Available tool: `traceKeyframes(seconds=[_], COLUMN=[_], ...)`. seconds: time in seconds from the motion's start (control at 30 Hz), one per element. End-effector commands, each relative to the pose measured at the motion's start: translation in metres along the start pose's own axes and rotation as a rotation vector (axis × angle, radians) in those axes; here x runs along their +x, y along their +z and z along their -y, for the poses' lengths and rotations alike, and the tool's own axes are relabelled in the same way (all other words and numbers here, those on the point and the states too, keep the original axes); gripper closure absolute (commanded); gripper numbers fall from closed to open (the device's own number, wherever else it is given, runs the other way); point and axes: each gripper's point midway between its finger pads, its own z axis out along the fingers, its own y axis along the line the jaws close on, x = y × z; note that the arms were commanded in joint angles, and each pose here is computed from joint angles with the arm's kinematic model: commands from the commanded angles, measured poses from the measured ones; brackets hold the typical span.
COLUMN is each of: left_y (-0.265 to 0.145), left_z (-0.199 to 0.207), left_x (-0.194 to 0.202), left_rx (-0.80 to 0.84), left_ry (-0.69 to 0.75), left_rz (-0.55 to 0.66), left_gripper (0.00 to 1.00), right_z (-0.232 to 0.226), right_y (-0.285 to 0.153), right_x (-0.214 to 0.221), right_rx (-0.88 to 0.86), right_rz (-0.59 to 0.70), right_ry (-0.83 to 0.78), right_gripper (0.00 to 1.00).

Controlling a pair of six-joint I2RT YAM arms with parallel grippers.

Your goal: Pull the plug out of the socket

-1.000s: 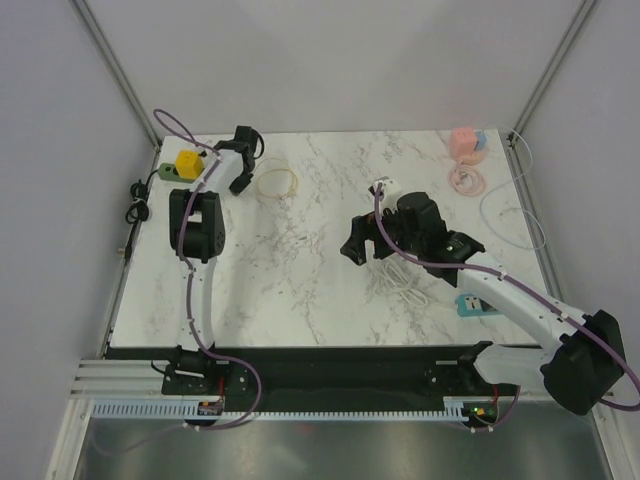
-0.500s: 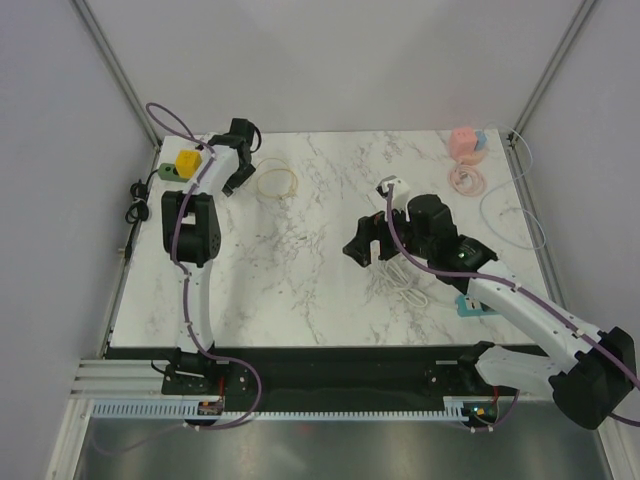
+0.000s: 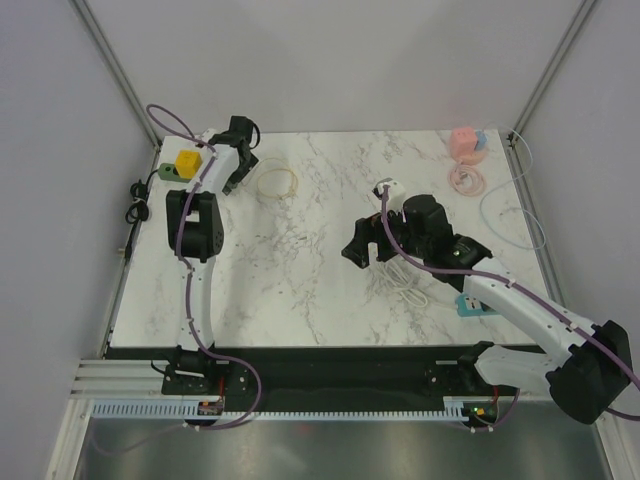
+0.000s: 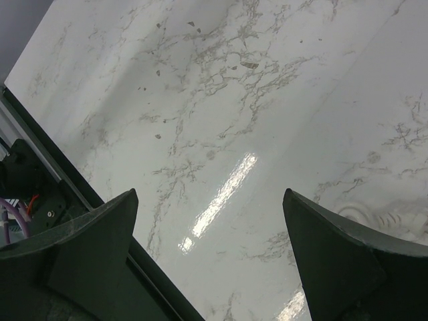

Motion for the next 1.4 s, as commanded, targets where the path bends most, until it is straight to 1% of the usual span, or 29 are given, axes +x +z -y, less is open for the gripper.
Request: traceKeyframes(seconds=[0.0, 0.17, 0.33, 0.47, 0.57, 0.67, 0.8, 0.9, 1.03, 1.13, 1.17, 1.23, 1.27, 1.3, 1.33, 1.37], left_y=[0.014, 0.026, 0.033, 0.035, 0.038, 0.04, 0.042, 0.045, 0.049, 0.049, 0.049, 0.047, 0.047, 0.047, 0.047, 0.042], left_z=[0.001, -0.002, 0.002, 0.0, -0.001, -0.005, -0.003, -0.004, -0.005, -0.005, -0.006, -0.005, -0.005, -0.006, -0.01, -0.01], left_x=[-0.013, -0.014, -0.017, -0.022, -0.021, -0.022, -0.026, -0.028, -0.025, -0.026, -0.026, -0.027, -0.026, -0.025, -0.02, -0.021], left_rx=[-0.01, -0.026, -0.022, -0.033, -0.037, -0.047, -0.043, -0.047, -0.048, -0.046, -0.046, -0.04, -0.04, -0.041, -0.047, -0.041], left_ry=[-0.095, -0.148, -0.156, -0.16, -0.164, -0.165, -0.155, -0.148, -0.153, -0.158, -0.155, -0.145, -0.138, -0.132, -0.116, -0.113], left_rz=[0.026, 0.028, 0.046, 0.073, 0.068, 0.071, 0.084, 0.093, 0.081, 0.078, 0.075, 0.072, 0.068, 0.065, 0.052, 0.049], left_gripper=[0.0, 0.01, 0.06, 0.08, 0.1, 0.12, 0.2, 0.22, 0.28, 0.38, 0.47, 0.53, 0.6, 0.64, 0.69, 0.82], right_z=[0.002, 0.004, 0.007, 0.008, 0.009, 0.01, 0.009, 0.01, 0.011, 0.011, 0.01, 0.009, 0.01, 0.009, 0.01, 0.01], right_y=[0.003, 0.004, 0.003, 0.003, 0.003, 0.003, 0.001, 0.0, 0.0, 0.0, 0.0, -0.001, -0.001, -0.002, -0.002, -0.003], right_x=[-0.004, -0.005, -0.004, -0.003, -0.004, -0.004, -0.005, -0.007, -0.008, -0.009, -0.009, -0.012, -0.011, -0.012, -0.012, -0.013], right_rx=[0.003, 0.006, 0.013, 0.017, 0.02, 0.022, 0.019, 0.022, 0.025, 0.024, 0.022, 0.02, 0.023, 0.021, 0.022, 0.021], right_rz=[0.011, 0.011, 0.01, 0.01, 0.011, 0.014, 0.018, 0.024, 0.025, 0.028, 0.027, 0.034, 0.033, 0.036, 0.037, 0.04], right_ry=[-0.008, -0.008, -0.008, -0.006, -0.005, -0.002, -0.005, -0.003, -0.002, -0.002, -0.002, -0.002, 0.001, -0.002, -0.001, -0.002], right_gripper=[0.02, 0.02, 0.02, 0.02, 0.02, 0.02, 0.02, 0.02, 0.02, 0.02, 0.02, 0.02, 0.02, 0.02, 0.02, 0.02])
